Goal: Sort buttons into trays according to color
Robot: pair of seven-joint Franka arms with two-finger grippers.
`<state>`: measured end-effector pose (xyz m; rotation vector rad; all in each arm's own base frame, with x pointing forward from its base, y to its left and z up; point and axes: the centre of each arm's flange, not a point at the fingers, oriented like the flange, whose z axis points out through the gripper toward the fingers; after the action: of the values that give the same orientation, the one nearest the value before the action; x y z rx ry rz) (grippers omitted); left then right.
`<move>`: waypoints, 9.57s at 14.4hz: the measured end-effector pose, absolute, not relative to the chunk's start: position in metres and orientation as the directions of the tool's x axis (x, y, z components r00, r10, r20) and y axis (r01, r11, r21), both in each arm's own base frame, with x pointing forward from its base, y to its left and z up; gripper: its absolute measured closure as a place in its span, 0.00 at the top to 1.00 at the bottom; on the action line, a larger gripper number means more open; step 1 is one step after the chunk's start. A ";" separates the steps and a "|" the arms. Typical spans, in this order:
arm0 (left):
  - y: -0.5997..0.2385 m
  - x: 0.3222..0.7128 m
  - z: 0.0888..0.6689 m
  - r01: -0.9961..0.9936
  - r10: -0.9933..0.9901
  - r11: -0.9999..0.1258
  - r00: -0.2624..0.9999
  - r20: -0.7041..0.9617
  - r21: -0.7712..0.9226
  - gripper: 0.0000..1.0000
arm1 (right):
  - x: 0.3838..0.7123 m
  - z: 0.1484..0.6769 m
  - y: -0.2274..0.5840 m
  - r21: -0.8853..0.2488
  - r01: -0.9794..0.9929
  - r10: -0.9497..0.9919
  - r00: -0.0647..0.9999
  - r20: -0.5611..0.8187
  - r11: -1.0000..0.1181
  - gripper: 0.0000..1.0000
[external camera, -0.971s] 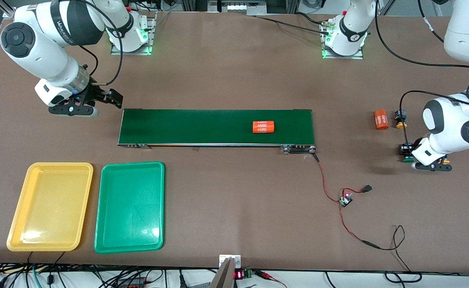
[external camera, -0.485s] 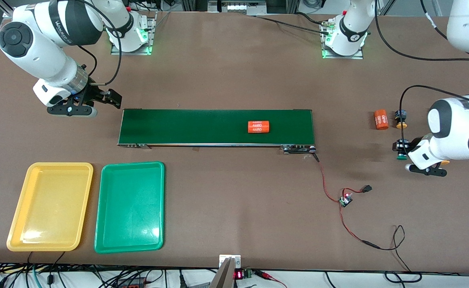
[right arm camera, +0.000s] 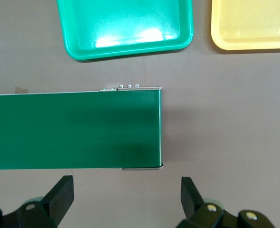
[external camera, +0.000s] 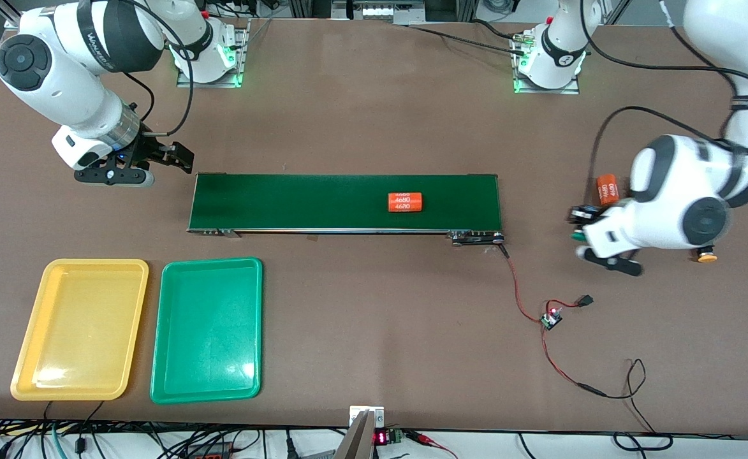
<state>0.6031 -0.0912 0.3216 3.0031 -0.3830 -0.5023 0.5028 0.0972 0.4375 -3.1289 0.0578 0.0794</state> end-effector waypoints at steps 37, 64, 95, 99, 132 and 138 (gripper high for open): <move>0.054 0.592 0.334 0.132 0.170 -0.982 0.928 -0.331 -0.133 1.00 | 0.513 0.426 0.118 -0.049 -0.052 -0.049 0.997 -0.068 -0.997 1.00; 0.361 0.428 0.161 -0.188 -0.175 -0.982 0.938 -0.298 -0.014 0.74 | 0.511 0.418 0.147 -0.049 -0.048 -0.045 0.997 -0.056 -0.998 1.00; -0.301 0.557 0.297 -0.274 -0.315 -0.945 0.911 -0.265 0.181 0.41 | 0.492 0.381 0.220 -0.019 -0.105 -0.104 0.993 -0.057 -0.994 1.00; -0.331 0.525 0.256 -0.235 -0.280 -0.952 0.929 -0.242 0.198 0.41 | 0.493 0.378 0.219 -0.016 -0.108 -0.107 0.992 -0.061 -0.994 1.00; 0.112 0.488 0.195 -0.056 -0.053 -0.998 0.933 -0.357 0.001 0.96 | 0.497 0.344 0.312 -0.029 -0.104 -0.104 0.994 -0.020 -0.994 1.00; 0.102 0.457 0.165 -0.069 -0.067 -0.998 0.961 -0.267 0.002 0.82 | 0.495 0.320 0.322 -0.006 -0.061 -0.061 0.998 -0.020 -0.998 1.00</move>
<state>0.4566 0.1020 0.1652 3.1182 -0.1088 -0.4242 0.4947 0.3220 0.3199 -3.1330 0.0953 0.0318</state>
